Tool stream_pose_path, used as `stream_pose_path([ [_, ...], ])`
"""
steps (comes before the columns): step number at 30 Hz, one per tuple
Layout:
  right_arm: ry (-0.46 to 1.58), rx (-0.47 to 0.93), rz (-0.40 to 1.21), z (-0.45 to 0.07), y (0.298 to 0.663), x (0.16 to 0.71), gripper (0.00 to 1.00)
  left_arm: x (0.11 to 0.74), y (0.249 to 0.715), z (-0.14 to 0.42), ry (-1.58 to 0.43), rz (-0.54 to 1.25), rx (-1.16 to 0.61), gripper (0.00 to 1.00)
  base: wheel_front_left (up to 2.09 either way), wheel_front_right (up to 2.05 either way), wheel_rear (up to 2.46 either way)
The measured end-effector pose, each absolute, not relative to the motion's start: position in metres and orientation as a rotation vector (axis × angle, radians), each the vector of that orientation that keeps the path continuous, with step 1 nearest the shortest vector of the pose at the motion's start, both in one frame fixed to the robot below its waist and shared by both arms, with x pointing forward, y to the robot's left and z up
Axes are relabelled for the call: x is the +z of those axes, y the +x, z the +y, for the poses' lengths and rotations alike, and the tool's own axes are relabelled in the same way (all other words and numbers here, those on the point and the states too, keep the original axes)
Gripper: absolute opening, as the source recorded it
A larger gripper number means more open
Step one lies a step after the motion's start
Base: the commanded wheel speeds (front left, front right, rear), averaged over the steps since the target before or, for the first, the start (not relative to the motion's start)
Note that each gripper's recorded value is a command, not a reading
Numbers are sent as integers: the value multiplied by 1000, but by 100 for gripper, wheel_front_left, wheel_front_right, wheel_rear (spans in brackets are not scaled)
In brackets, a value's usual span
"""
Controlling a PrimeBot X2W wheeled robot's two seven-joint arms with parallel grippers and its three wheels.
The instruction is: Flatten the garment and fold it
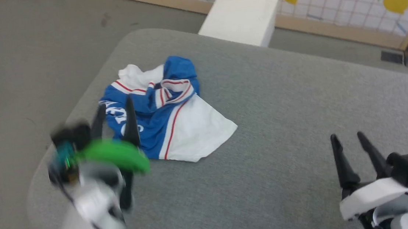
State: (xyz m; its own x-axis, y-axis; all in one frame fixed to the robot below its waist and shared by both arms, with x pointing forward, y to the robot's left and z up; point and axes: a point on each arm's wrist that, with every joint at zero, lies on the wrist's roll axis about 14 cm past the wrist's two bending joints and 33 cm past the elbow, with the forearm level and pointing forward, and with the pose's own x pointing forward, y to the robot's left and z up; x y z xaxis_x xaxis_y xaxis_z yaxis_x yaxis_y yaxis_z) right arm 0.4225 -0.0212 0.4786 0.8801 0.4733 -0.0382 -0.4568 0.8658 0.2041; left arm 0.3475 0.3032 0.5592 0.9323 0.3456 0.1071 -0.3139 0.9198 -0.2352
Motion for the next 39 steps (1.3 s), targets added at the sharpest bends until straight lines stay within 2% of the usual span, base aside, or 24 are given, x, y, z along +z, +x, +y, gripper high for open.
stream_pose_path([
  [2,185,468,76,-28,430,482,100,566,375,306,-229,-90,284,100,0,0,0],
  [7,160,389,84,-55,449,476,100,531,428,315,-268,254,237,100,0,0,0],
  [13,151,266,147,-98,460,446,100,448,442,300,-374,670,252,100,0,0,0],
  [19,146,188,221,-126,461,412,100,379,442,267,-414,881,237,100,0,0,0],
  [22,145,168,252,-133,460,399,100,364,447,266,-405,905,240,100,0,0,0],
  [23,144,162,259,-135,460,395,100,361,449,266,-400,907,241,89,0,0,0],
  [24,144,160,266,-136,460,392,100,361,453,267,-393,886,247,14,0,0,0],
  [25,144,158,272,-136,459,390,100,360,456,269,-385,870,251,0,0,0,0],
  [33,163,186,280,-125,455,390,100,411,484,292,-307,525,289,0,0,0,0],
  [39,208,204,243,-116,449,404,100,547,531,285,-171,141,140,0,0,0,0],
])
